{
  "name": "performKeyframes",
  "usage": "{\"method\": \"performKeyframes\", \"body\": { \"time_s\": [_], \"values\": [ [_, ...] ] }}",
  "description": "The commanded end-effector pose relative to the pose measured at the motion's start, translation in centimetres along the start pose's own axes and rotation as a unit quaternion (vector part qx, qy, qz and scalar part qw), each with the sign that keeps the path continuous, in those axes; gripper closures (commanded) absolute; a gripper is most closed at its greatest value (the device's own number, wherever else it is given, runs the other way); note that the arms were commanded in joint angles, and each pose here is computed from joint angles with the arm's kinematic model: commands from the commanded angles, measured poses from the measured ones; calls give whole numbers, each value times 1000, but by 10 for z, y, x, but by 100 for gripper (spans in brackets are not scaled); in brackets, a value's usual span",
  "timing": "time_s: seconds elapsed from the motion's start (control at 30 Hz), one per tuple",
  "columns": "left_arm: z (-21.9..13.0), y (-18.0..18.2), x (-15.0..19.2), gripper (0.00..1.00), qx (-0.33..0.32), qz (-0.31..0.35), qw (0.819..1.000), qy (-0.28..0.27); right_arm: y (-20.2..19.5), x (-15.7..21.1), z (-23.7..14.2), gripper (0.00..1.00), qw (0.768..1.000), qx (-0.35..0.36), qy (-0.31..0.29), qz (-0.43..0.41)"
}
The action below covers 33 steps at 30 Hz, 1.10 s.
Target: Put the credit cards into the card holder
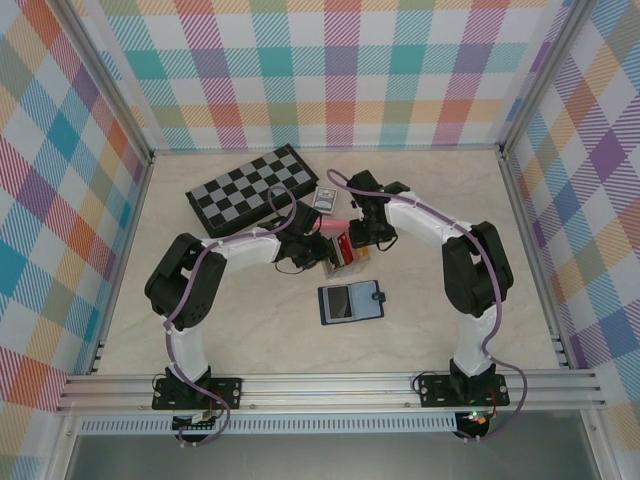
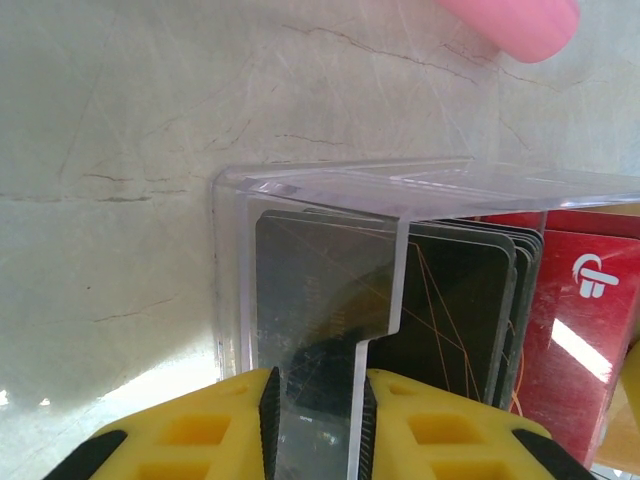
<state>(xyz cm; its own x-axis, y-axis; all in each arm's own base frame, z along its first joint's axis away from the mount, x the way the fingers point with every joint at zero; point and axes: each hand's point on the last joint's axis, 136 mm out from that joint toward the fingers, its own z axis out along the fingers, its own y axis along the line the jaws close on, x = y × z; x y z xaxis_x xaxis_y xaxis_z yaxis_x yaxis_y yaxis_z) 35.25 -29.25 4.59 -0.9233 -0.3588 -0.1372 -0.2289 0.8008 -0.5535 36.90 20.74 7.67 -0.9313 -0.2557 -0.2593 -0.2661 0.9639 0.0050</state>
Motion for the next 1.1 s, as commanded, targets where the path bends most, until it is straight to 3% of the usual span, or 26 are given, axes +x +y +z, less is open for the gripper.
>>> {"method": "performKeyframes", "body": {
  "time_s": [0.0, 0.67, 1.07],
  "values": [
    [2, 25, 7, 73, -43, -7, 999, 14, -8, -3, -19, 53, 1000, 12, -10, -8],
    [4, 24, 9, 74, -38, -9, 999, 20, -5, -8, -32, 58, 1000, 4, -24, -9],
    [4, 23, 9, 74, -37, -8, 999, 21, -5, -9, -37, 72, 1000, 3, -28, -11]
  ]
}}
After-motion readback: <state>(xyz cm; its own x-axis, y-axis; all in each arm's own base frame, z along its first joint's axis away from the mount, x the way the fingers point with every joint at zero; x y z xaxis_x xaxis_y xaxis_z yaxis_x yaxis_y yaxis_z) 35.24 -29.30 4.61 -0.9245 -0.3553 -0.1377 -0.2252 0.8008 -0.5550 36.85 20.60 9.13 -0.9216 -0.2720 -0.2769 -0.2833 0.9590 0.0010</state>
